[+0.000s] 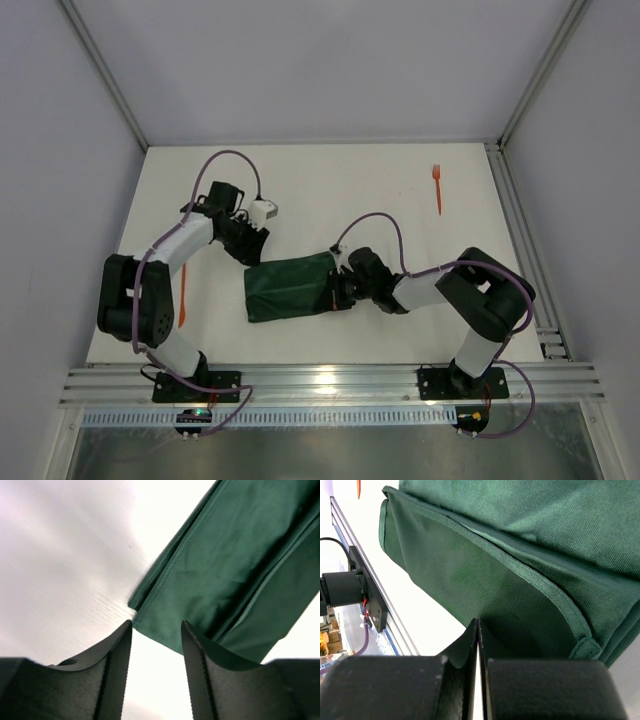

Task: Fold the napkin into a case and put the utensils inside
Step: Pick up the 2/3-rectangle-folded napkin from the center of the board.

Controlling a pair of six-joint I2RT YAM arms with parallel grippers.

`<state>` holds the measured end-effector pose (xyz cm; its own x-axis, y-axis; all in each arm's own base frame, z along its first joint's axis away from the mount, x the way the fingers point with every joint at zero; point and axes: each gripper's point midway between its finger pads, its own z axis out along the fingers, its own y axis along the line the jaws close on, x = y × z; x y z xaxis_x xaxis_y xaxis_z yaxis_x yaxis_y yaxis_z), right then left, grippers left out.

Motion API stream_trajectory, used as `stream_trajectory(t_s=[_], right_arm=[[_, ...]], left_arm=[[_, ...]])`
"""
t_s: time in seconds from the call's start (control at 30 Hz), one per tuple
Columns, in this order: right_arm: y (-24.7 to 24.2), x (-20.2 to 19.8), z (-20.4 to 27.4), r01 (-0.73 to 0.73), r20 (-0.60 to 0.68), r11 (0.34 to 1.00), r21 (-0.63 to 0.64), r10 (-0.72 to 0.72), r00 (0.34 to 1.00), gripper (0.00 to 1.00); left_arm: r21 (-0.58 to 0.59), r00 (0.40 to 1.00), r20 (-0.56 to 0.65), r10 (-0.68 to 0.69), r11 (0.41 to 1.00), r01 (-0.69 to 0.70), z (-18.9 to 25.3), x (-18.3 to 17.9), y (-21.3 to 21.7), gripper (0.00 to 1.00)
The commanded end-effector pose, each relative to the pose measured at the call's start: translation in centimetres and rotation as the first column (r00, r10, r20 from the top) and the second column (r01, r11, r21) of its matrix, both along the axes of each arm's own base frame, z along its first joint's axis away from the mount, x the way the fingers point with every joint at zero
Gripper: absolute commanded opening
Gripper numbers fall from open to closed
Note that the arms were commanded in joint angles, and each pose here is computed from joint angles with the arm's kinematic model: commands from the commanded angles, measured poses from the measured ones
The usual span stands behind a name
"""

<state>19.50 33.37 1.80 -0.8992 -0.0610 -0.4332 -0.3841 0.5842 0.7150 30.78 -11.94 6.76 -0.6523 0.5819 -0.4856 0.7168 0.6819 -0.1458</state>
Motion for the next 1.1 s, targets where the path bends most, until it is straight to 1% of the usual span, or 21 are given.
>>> stream_trajectory(t_s=[0.0, 0.17, 0.23, 0.27, 0.43, 0.73, 0.87, 1.0, 1.07], right_arm=[[-1.1, 0.4, -1.0, 0.013, 0.021, 0.997, -0.077, -0.011, 1.0, 0.04], [-0.7, 0.8, -0.4, -0.008, 0.04, 0.997, -0.081, 0.011, 0.999, 0.04], [-0.6, 1.0, -0.1, -0.014, 0.052, 0.996, -0.086, 0.018, 0.999, 0.04], [-0.6, 1.1, 0.1, -0.017, 0.056, 0.996, -0.089, 0.022, 0.998, 0.04], [-0.1, 1.5, 1.1, -0.04, 0.088, 0.995, -0.087, 0.047, 0.995, 0.04], [0.0, 2.2, 2.2, -0.027, 0.121, 0.996, -0.082, 0.037, 0.992, 0.04], [0.5, 2.5, 2.7, -0.038, 0.136, 0.997, -0.07, 0.047, 0.99, 0.04], [0.7, 2.8, 3.4, -0.036, 0.16, 0.998, -0.06, 0.045, 0.986, 0.04], [0.6, 2.9, 3.9, -0.035, 0.176, 0.998, -0.055, 0.044, 0.983, 0.04]], left_arm=[[0.031, 0.998, -0.01, 0.066, 0.997, -0.065, -0.6, 1.1, 0.7, 0.49], [0.043, 0.993, -0.091, 0.082, 0.996, -0.078, -2.8, 1.2, 0.9, 0.54], [0.037, 0.989, -0.126, 0.075, 0.997, -0.071, -3.9, 1.0, 0.7, 0.64], [0.037, 0.988, -0.135, 0.068, 0.997, -0.064, -4.2, 0.9, 0.6, 0.65], [0.041, 0.979, -0.198, 0.041, 0.999, -0.034, -5.8, -0.2, 0.3, 0.65], [0.092, 0.951, -0.308, -0.032, 0.994, 0.063, -7.3, -3.7, 0.0, 0.6], [0.128, 0.95, -0.31, -0.034, 0.989, 0.077, -7.7, -4.3, 0.3, 0.59], [0.178, 0.96, -0.277, -0.03, 0.981, 0.082, -7.9, -3.9, 0.4, 0.59], [0.206, 0.962, -0.271, -0.033, 0.974, 0.091, -8.1, -3.9, 0.3, 0.58]])
